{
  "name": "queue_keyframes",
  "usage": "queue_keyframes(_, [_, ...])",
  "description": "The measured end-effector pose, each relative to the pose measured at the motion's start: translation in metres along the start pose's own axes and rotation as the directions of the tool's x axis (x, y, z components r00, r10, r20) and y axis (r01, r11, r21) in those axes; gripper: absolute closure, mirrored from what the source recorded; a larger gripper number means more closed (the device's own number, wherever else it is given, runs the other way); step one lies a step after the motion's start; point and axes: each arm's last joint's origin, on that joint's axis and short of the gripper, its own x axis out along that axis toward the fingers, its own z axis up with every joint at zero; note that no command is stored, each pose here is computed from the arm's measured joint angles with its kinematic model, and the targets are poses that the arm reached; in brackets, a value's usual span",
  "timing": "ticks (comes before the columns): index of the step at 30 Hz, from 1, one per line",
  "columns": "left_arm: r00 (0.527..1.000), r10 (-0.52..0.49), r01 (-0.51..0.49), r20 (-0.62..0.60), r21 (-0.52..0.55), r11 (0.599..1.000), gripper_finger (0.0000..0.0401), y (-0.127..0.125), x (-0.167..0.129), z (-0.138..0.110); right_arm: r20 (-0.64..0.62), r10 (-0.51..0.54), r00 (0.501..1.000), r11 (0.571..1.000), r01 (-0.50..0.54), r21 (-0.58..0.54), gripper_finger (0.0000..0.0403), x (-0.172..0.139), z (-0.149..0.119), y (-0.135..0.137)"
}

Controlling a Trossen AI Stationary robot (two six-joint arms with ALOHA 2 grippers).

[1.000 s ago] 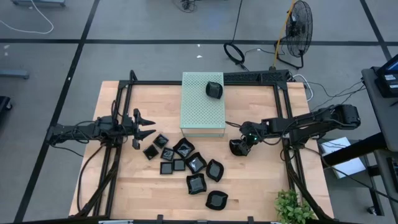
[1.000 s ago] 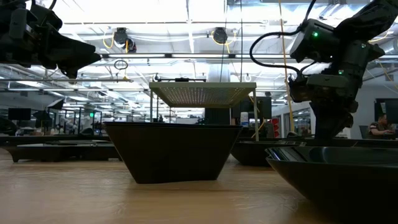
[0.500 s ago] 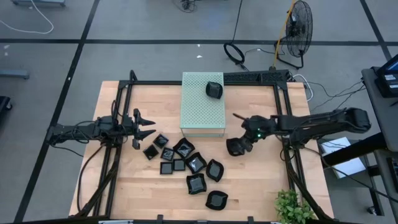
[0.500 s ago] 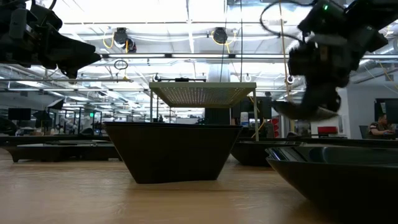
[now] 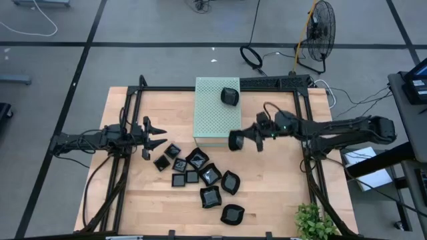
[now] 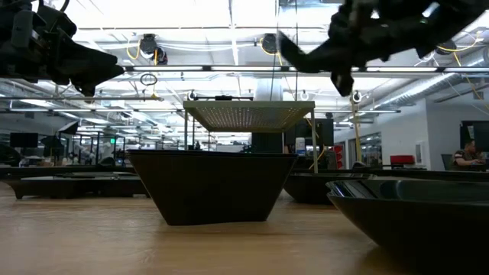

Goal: Pick & Place Mini shaped plates
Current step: Stack the black leaf-shaped plate on top of the other leaf-shaped plates on the shelf

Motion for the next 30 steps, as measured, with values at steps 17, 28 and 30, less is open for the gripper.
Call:
queue_keyframes(17, [1.0, 0.0, 0.0, 0.0, 0.0, 1.0, 0.0226, 0.0, 0.0, 0.0, -0.096, -0.244, 0.965, 0.97, 0.244, -0.015, 0.0403, 0.029, 0.135, -0.081])
queue_keyframes(28, [1.0, 0.0, 0.0, 0.0, 0.0, 1.0, 0.0226, 0.0, 0.0, 0.0, -0.124, -0.321, 0.939, 0.947, 0.322, -0.017, 0.0403, 0.029, 0.134, -0.126])
queue_keyframes(30, [1.0, 0.0, 0.0, 0.0, 0.0, 1.0, 0.0226, 0.0, 0.0, 0.0, -0.124, -0.327, 0.937, 0.945, 0.327, -0.019, 0.0403, 0.027, 0.134, -0.128])
